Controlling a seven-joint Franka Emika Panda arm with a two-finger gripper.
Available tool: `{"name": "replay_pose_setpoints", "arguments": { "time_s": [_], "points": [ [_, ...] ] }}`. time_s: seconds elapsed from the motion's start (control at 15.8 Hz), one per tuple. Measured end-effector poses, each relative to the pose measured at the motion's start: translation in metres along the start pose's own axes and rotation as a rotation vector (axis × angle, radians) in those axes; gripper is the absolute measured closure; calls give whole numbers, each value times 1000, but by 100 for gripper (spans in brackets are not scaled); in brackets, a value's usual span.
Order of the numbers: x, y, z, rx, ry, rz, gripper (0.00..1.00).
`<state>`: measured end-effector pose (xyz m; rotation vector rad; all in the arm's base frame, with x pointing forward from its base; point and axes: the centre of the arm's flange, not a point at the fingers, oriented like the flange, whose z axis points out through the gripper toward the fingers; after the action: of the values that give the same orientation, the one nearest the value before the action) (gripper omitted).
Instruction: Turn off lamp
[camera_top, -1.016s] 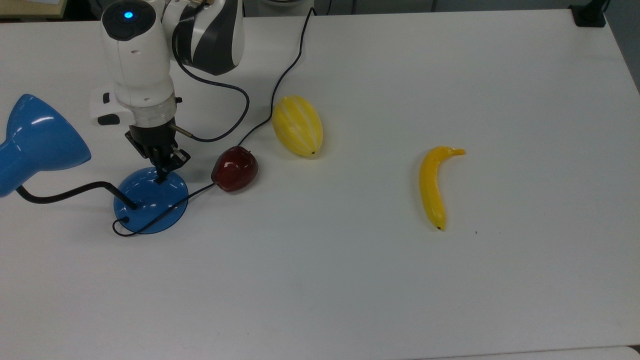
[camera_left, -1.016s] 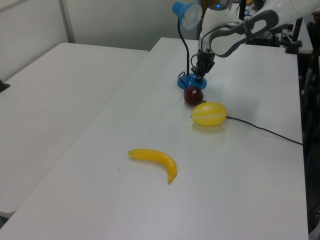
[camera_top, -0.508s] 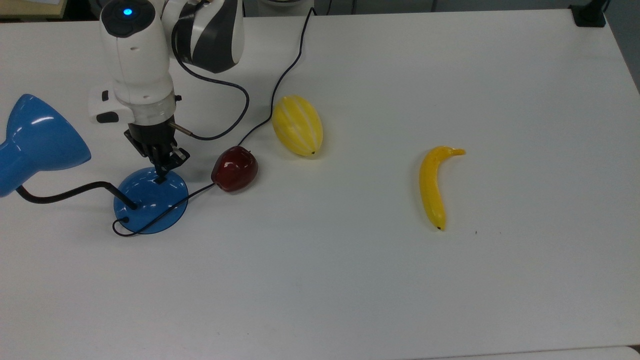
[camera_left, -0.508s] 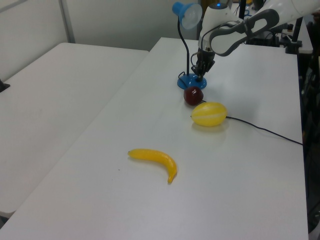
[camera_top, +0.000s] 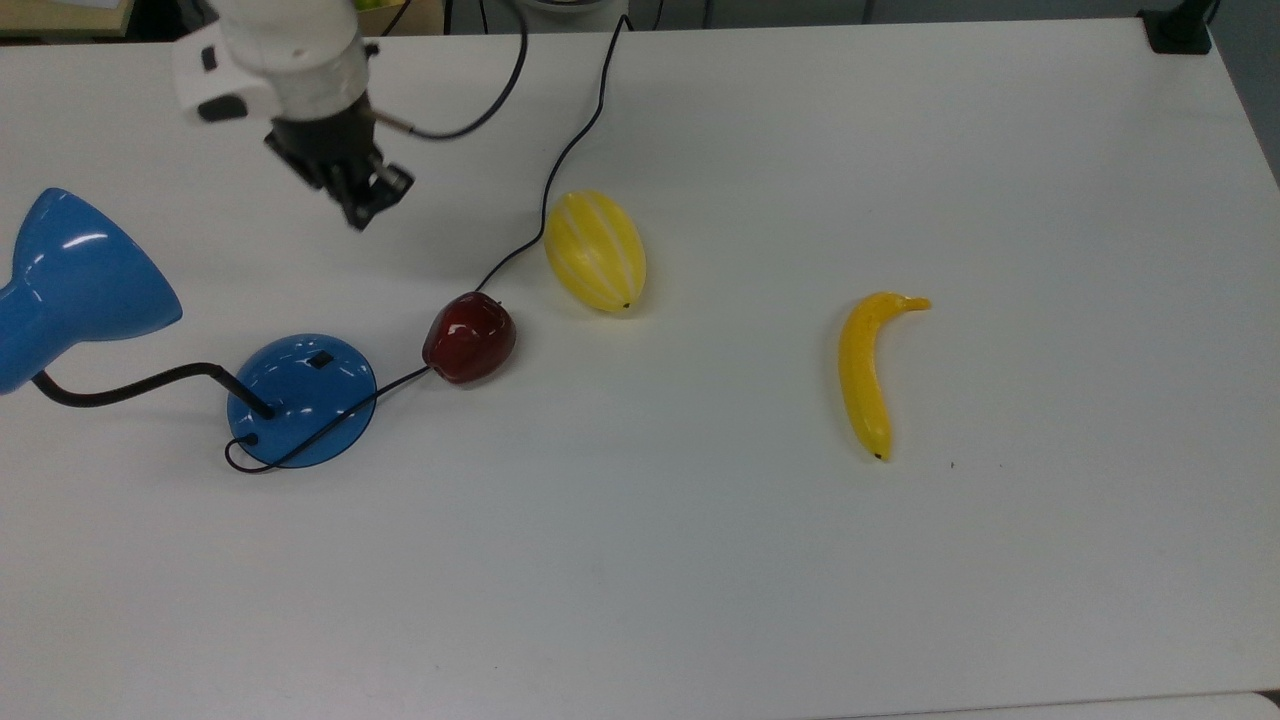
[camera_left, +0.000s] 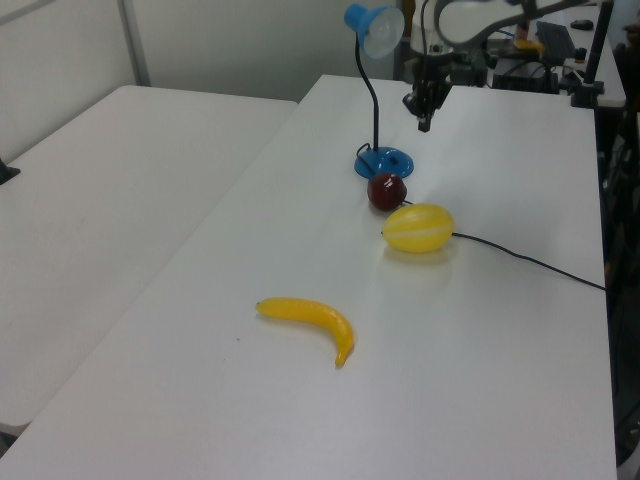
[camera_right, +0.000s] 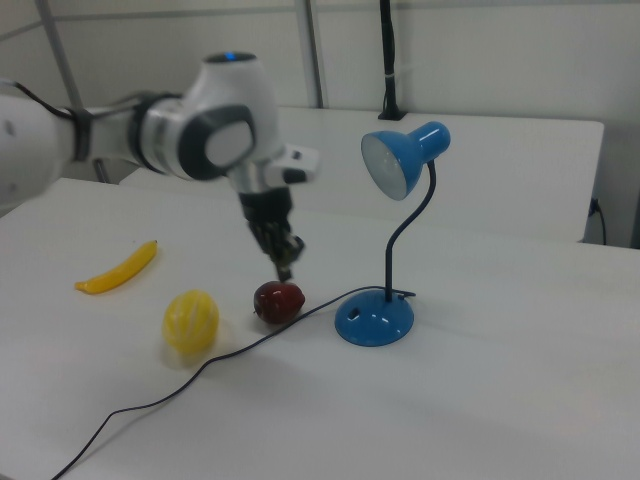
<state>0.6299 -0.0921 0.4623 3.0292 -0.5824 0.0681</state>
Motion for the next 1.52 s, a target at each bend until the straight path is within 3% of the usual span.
{"name": "replay_pose_setpoints", "arguments": {
  "time_s": [0.19,0.51,0.57,0.76,1.14,1.52],
  "points": [
    [-38,-23,-42,-3,-81,-81,99],
    [-99,-45,-69,8,-114,-196,96],
    [-107,-47,-70,9,-117,-207,90],
    [-124,-45,-78,17,-111,-233,60],
    [-128,-31,-87,21,-128,-282,1],
    [-127,-3,-105,22,-173,-332,0]
  ]
}}
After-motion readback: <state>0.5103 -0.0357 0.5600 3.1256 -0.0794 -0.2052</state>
